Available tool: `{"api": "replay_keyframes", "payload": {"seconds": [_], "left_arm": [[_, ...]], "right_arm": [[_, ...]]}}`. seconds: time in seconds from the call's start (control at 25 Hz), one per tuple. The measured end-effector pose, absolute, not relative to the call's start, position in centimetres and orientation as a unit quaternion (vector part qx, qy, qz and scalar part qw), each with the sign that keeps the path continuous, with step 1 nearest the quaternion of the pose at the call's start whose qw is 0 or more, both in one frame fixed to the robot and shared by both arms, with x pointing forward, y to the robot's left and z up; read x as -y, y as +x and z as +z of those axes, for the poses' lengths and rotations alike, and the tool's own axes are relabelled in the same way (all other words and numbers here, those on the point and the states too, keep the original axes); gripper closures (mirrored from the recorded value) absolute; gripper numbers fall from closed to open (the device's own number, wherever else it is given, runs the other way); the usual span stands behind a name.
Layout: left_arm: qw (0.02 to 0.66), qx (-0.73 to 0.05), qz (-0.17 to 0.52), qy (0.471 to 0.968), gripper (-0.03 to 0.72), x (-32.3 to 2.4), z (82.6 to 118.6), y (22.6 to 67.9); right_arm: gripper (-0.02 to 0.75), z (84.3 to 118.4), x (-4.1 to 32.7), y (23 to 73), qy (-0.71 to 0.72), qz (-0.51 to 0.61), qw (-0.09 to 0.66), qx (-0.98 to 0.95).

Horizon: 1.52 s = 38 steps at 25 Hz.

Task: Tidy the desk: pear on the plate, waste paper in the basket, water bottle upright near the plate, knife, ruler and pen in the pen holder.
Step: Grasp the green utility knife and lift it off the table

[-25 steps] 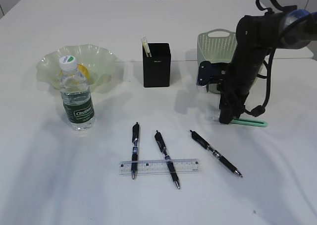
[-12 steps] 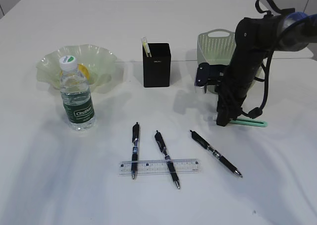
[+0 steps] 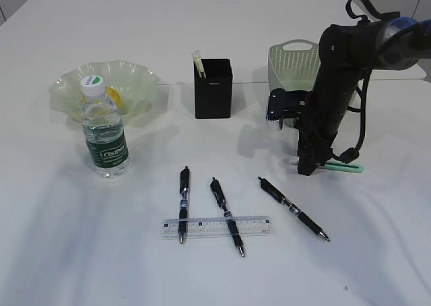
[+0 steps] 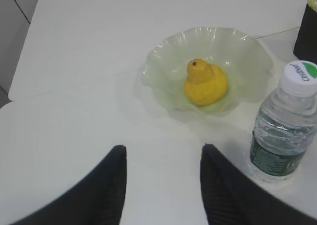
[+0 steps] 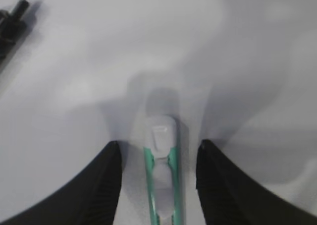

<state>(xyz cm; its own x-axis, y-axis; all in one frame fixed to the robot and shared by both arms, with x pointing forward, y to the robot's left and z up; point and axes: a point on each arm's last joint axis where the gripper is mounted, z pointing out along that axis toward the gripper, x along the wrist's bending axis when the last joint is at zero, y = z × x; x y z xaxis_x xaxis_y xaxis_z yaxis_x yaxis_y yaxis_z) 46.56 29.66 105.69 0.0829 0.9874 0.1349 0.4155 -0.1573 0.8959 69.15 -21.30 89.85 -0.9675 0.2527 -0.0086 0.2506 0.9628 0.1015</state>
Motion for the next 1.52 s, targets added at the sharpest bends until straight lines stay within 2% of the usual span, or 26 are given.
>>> {"api": "replay_keyframes", "payload": {"seconds": [0.84,1.12,1.52], "left_arm": [[0.354,-0.544,0.403,0.645,0.347,-29.66,105.69,46.56],[0.354,-0.544,0.403,0.645,0.347,-29.66,105.69,46.56],[0.354,-0.544,0.403,0.645,0.347,-29.66,105.69,46.56]], "right_arm": [[0.375,89.82,21.59,68.95,0.12,0.032,0.002,-0.992],[0.505,89.82,21.59,68.95,0.12,0.032,0.002,-0.992],[0.582,89.82,21.59,68.97,0.12,0.033,0.003,-0.992]]}}
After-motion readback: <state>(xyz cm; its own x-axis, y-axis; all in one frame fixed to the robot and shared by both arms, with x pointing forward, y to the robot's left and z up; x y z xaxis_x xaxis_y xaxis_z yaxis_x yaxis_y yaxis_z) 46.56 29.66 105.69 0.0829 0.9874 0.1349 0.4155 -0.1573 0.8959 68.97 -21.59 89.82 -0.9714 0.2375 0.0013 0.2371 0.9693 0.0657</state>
